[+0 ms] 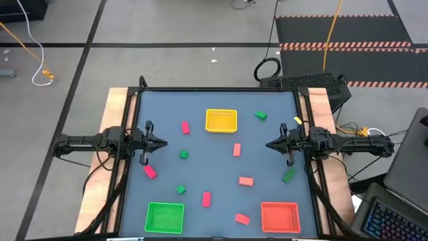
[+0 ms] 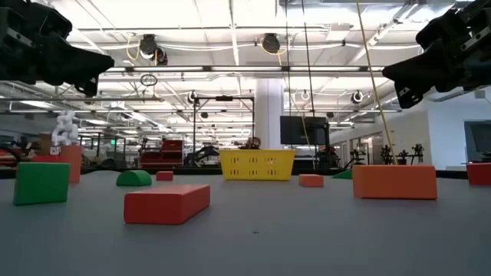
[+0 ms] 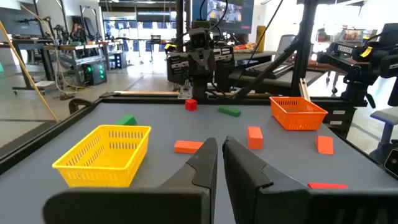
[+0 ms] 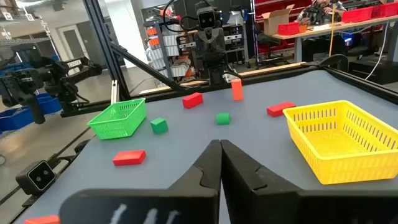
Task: Sort & place blocks by color
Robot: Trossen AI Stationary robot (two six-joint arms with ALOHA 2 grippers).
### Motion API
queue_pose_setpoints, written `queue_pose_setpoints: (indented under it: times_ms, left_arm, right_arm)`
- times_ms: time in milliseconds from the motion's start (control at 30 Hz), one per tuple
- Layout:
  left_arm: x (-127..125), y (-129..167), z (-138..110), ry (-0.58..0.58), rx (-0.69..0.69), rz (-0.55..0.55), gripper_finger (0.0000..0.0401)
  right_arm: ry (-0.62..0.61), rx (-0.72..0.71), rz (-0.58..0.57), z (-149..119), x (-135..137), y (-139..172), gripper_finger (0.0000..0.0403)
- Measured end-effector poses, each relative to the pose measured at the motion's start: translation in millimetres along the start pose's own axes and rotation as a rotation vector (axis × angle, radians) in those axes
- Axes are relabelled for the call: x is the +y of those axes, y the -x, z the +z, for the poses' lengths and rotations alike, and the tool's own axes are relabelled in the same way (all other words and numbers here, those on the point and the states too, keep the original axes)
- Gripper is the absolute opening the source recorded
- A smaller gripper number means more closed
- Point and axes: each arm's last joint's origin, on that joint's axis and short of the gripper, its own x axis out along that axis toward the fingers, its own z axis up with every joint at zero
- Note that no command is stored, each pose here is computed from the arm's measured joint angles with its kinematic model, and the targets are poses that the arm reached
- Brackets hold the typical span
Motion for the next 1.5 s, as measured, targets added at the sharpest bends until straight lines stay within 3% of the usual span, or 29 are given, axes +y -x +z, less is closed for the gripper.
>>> queue_pose_setpoints:
  times_ms: [1500]
  left_arm:
    - [0.0,0.0,0.0,0.000,0.000,-0.001,0.0033]
  right_arm:
    - [0.000,-0.016,-0.026,1.1,-0.6,0.0,0.0000]
